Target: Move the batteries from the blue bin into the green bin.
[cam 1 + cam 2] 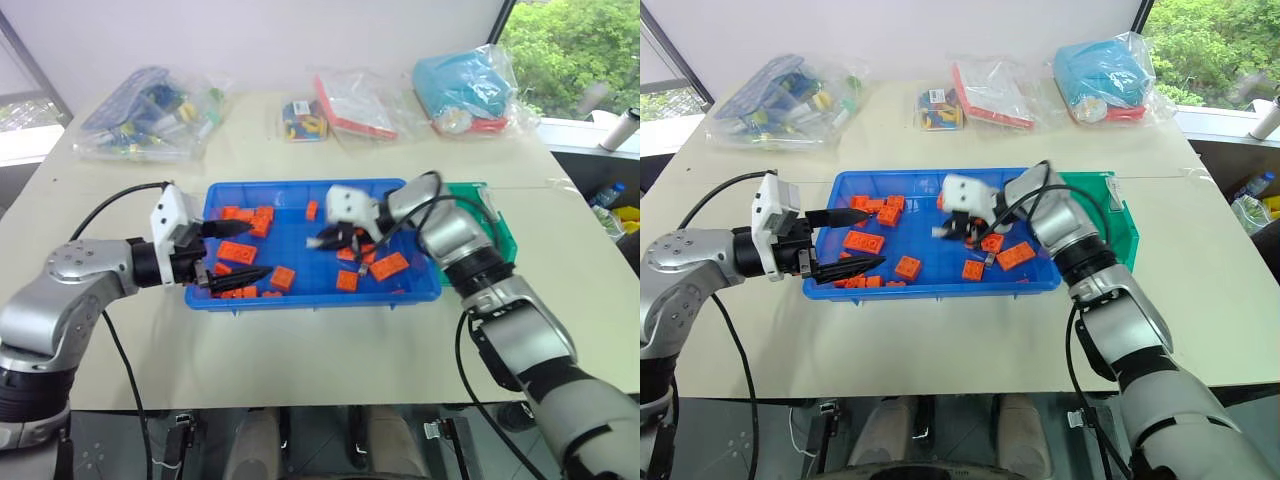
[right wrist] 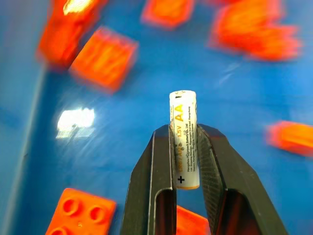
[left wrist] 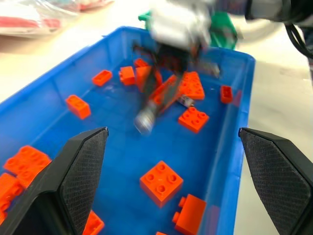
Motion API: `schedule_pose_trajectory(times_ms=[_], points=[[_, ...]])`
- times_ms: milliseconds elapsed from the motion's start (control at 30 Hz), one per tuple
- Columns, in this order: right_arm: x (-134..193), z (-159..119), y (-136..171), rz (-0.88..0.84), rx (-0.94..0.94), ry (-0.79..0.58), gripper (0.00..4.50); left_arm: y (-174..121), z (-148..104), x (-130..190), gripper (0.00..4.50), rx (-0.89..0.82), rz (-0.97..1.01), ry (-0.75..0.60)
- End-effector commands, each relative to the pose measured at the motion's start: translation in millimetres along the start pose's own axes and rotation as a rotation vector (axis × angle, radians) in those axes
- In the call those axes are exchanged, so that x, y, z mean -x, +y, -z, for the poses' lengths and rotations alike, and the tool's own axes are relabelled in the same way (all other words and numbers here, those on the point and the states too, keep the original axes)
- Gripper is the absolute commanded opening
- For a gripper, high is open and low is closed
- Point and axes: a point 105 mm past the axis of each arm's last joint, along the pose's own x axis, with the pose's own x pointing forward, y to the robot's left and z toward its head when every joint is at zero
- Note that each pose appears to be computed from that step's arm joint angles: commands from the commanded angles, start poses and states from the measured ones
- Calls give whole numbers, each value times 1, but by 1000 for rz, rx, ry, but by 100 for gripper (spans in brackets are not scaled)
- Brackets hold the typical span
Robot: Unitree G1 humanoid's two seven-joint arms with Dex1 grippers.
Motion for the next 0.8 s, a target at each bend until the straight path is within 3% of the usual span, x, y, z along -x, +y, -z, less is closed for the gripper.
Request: schedule_pose_trajectory(times_ms=[33, 167, 333, 367, 467, 600, 800], points=[[49, -15, -19, 194, -123, -72, 53, -3, -6, -4, 450, -37, 36, -20], [118, 9, -37, 483, -269, -24, 53, -5, -2, -10, 450, -32, 67, -22], [172, 53, -19, 642, -343, 116, 53, -3, 0, -18, 450, -30, 99, -30], [175, 59, -18, 664, -365, 129, 53, -3, -1, -20, 450, -32, 105, -33], [176, 68, -14, 685, -374, 161, 143, -2, -3, -24, 450, -38, 123, -38], [175, 58, -19, 697, -330, 145, 335, -1, -6, -27, 450, -46, 136, -42], [133, -1, 3, 447, -247, -40, 335, -1, -7, -29, 450, -54, 144, -43]])
